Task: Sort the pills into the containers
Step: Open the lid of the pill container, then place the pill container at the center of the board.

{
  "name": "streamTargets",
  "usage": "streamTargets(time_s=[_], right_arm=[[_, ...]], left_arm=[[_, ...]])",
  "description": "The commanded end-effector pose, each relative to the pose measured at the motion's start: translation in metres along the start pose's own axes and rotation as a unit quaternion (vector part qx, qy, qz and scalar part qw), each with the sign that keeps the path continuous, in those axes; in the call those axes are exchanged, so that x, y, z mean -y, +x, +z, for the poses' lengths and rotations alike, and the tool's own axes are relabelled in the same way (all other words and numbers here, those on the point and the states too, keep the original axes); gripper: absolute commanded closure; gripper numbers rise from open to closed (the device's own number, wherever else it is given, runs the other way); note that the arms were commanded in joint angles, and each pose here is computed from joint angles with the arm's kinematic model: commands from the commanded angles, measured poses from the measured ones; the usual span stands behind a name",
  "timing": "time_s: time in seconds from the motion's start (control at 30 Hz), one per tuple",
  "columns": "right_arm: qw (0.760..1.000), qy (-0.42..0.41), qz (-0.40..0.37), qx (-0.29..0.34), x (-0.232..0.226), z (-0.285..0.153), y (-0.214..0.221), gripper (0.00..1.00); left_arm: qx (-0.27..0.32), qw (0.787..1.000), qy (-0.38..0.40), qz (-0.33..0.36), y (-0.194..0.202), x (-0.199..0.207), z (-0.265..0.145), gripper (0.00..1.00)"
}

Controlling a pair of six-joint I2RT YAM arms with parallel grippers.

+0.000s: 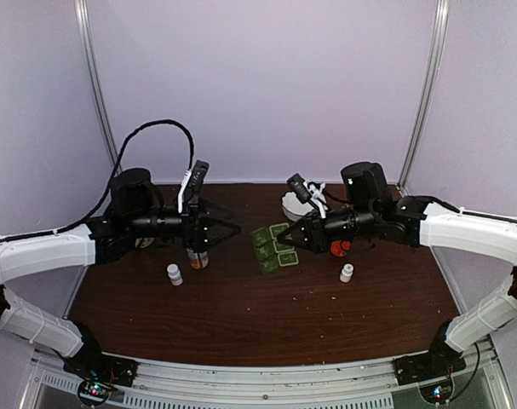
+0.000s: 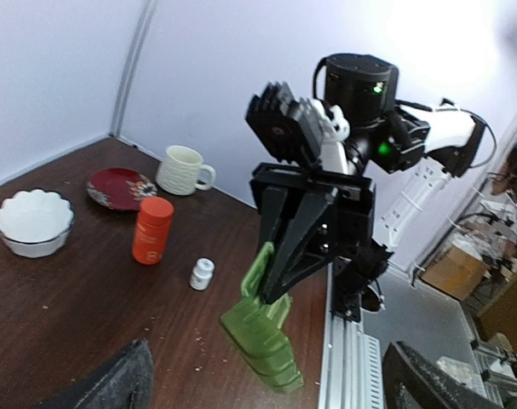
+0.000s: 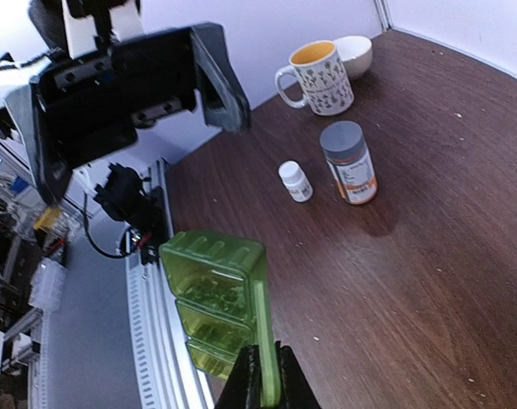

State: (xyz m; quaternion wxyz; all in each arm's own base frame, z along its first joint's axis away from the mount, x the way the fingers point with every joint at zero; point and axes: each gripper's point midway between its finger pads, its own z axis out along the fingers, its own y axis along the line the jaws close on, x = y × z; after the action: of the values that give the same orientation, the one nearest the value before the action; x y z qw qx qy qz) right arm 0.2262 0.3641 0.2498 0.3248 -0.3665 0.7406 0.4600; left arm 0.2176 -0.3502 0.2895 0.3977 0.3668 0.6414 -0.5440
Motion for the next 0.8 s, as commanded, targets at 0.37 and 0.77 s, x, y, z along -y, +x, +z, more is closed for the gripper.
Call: streamTargets(time_s=[0.37,0.77], right_arm=[[0.943,0.153,0.001,-0.297,0.059,0.013,0.086,1.00],[0.911,0.149,0.032,-0.383,0.081,0.039,0.116,0.92]], left_arm=[[0.047,0.962,-0.270,0.020,0.001,-0.060,-0.076,0.02],[0.000,0.968,-0.250,0.003,0.029,-0.069,-0.060,0.05]])
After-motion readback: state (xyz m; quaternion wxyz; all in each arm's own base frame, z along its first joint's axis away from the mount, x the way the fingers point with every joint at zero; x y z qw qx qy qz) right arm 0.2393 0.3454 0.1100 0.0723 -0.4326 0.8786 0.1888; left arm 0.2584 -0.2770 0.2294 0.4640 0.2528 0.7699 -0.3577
